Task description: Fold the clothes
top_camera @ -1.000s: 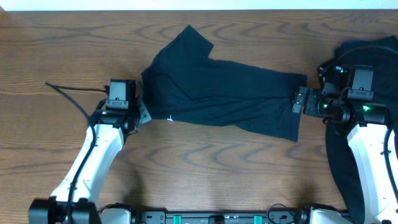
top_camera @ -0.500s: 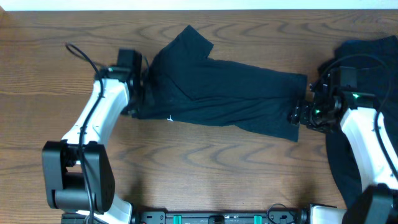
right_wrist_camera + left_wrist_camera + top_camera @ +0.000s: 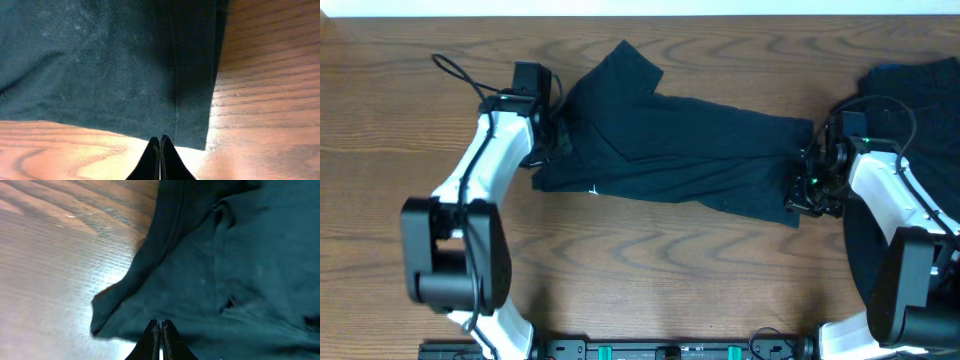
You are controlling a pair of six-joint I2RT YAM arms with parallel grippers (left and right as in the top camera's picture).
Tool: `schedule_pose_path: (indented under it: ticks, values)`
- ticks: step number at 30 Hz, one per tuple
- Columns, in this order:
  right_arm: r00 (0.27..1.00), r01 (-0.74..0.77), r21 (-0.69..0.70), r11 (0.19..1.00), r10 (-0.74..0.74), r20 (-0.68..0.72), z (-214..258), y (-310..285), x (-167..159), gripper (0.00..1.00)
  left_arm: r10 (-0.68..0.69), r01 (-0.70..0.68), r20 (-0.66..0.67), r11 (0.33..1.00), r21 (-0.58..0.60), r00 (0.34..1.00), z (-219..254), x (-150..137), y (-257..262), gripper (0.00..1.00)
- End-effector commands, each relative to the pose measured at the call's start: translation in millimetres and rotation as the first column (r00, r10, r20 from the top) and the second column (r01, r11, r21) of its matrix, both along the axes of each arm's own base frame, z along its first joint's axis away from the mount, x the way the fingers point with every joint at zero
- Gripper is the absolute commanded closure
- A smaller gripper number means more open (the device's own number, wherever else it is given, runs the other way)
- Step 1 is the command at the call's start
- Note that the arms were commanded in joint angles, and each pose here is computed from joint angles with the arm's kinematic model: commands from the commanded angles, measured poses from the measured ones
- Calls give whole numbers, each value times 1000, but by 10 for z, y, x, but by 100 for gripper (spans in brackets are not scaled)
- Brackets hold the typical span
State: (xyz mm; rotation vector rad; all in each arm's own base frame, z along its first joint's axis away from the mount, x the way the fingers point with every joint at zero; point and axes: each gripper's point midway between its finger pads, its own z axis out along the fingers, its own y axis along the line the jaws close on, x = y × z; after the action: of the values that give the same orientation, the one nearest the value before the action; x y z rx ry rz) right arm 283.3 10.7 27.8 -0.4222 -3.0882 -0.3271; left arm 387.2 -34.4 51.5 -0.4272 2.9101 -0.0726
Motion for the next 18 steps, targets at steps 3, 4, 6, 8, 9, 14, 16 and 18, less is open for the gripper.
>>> schedule_pose_path:
  ticks: [3,4,6,8,9,14,16,18]
  values:
    - [997,-74,49,996,72,33,-57,219,23,99,-6,9,-63,999,42,998,-281,-27,72,94]
    - [994,-102,75,992,98,51,-55,296,40,99,-3,8,-75,998,57,997,-325,-38,97,94]
    - [988,-137,109,985,128,85,-61,429,76,99,1,7,-93,997,80,996,-398,-56,137,94]
    - [981,-167,105,980,155,113,-103,511,102,99,2,7,-113,996,88,994,-471,-76,148,94]
    - [977,-184,103,978,171,127,-136,559,109,99,4,7,-123,996,88,992,-505,-89,154,94]
    - [975,-173,32,984,167,144,-327,597,92,99,7,9,-169,996,92,986,-584,-184,172,94]
    - [982,-138,-23,990,140,125,-365,495,75,99,8,10,-193,996,94,981,-586,-245,181,94]
    - [987,-117,-60,991,122,107,-381,417,49,99,12,10,-229,995,97,973,-585,-335,200,94]
